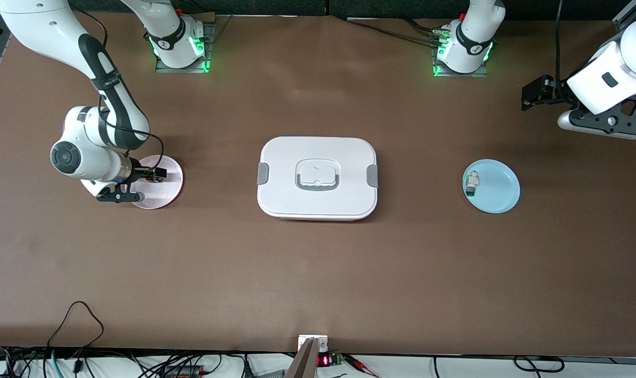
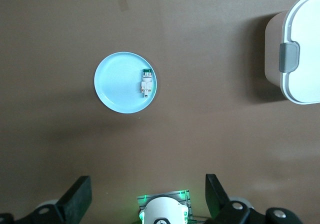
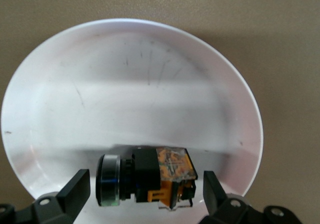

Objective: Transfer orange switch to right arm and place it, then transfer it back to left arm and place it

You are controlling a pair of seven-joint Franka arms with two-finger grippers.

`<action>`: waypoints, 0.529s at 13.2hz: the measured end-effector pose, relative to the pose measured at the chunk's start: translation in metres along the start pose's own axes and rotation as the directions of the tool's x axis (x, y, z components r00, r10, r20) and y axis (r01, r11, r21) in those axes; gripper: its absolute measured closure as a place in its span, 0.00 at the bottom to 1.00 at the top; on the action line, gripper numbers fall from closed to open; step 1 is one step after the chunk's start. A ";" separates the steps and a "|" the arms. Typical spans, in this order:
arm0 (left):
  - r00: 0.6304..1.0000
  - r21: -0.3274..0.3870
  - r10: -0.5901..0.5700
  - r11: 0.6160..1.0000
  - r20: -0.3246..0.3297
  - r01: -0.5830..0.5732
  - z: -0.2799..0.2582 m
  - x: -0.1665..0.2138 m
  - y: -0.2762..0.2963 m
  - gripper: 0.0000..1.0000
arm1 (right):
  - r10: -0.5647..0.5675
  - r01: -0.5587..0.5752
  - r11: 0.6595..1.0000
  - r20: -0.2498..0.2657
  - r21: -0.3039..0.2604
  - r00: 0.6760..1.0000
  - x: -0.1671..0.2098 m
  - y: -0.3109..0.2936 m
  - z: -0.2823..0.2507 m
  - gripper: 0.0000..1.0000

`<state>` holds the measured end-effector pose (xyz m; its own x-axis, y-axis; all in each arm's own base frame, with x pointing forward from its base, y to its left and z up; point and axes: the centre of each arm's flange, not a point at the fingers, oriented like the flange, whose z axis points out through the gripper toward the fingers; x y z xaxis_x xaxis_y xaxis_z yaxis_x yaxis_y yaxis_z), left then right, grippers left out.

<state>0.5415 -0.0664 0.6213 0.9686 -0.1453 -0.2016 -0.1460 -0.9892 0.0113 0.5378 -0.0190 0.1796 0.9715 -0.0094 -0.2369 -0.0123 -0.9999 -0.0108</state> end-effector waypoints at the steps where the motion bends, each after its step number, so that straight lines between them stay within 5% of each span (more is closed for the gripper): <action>1: 1.000 0.000 0.000 1.000 0.000 0.000 0.000 0.000 0.000 0.00 | -0.001 0.001 1.000 0.002 0.000 1.000 0.000 0.000 0.002 0.00; 7: 1.000 0.000 0.000 1.000 0.000 0.000 0.000 0.000 0.000 0.00 | 0.002 -0.002 1.000 0.000 0.002 1.000 0.000 0.004 0.002 0.03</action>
<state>0.5415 -0.0664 0.6213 0.9686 -0.1453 -0.2016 -0.1460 -0.9892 0.0113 0.5376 -0.0229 0.1771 0.9716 -0.0116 -0.2365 -0.0148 -0.9998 -0.0119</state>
